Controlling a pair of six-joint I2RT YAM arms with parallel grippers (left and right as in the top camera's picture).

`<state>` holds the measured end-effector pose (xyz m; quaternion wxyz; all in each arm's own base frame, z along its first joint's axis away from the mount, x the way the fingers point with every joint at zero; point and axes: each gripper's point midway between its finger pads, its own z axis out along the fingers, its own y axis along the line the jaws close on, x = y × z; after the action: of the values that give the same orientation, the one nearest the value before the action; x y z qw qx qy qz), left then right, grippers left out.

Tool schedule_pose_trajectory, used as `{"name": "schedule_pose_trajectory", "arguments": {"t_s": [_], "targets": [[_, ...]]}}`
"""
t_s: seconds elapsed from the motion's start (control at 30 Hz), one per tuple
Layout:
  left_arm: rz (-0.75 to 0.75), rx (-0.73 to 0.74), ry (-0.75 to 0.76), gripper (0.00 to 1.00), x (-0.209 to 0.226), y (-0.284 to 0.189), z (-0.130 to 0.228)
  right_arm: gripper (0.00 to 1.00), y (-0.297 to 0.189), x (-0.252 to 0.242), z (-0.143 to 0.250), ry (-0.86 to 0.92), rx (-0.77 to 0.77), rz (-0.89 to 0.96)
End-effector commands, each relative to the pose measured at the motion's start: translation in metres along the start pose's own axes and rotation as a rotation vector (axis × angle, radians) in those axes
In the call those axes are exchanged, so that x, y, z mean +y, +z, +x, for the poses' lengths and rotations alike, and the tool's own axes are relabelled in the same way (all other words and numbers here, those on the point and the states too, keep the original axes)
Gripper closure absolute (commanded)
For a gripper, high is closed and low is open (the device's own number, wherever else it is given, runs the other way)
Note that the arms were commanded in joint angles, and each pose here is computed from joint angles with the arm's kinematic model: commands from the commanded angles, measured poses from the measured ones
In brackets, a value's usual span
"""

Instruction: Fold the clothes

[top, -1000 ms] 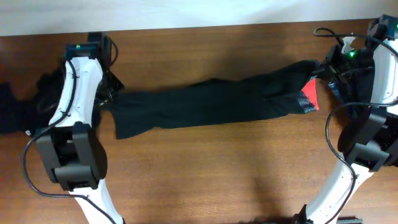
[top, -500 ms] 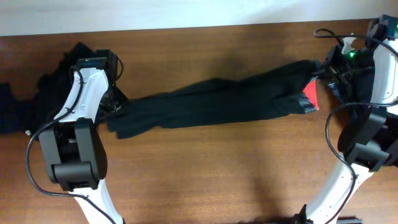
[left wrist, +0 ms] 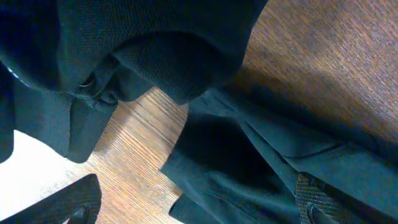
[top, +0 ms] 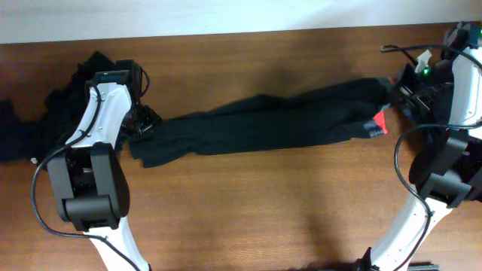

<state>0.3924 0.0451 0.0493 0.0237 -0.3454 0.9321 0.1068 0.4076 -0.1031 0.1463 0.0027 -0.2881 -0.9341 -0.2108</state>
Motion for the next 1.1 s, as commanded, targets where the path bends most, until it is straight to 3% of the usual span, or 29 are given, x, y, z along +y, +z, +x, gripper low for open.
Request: {"name": "schedule_pose_trajectory", "arguments": {"t_s": [0.0, 0.23, 0.3, 0.37, 0.43, 0.47, 0.5, 1.07], "targets": [[-0.002, -0.021, -0.005, 0.01, 0.005, -0.005, -0.004, 0.96, -0.016, -0.02, -0.003, 0.054, -0.064, 0.136], [0.005, -0.029, -0.007, 0.01, 0.004, -0.005, -0.006, 0.94, -0.008, -0.043, 0.001, 0.111, -0.047, 0.24], [0.007, -0.031, -0.009, 0.01, 0.003, -0.005, -0.006, 0.76, -0.002, -0.049, 0.004, 0.117, -0.025, 0.263], [0.008, -0.033, -0.009, 0.01, 0.003, -0.005, -0.007, 0.35, 0.006, -0.054, 0.009, 0.123, 0.0, 0.279], [0.009, -0.035, -0.01, 0.01, 0.002, -0.005, -0.007, 0.18, 0.013, -0.058, 0.013, 0.128, 0.026, 0.29], [0.012, -0.038, -0.01, 0.01, 0.002, -0.005, -0.008, 0.04, 0.019, -0.061, 0.016, 0.132, 0.044, 0.298], [0.013, -0.04, -0.011, 0.01, 0.001, -0.005, -0.009, 0.01, 0.021, -0.063, 0.017, 0.134, 0.049, 0.299], [0.023, -0.047, 0.026, 0.02, 0.0, -0.006, -0.011, 0.01, 0.028, -0.053, -0.014, 0.024, -0.061, 0.262]]}}
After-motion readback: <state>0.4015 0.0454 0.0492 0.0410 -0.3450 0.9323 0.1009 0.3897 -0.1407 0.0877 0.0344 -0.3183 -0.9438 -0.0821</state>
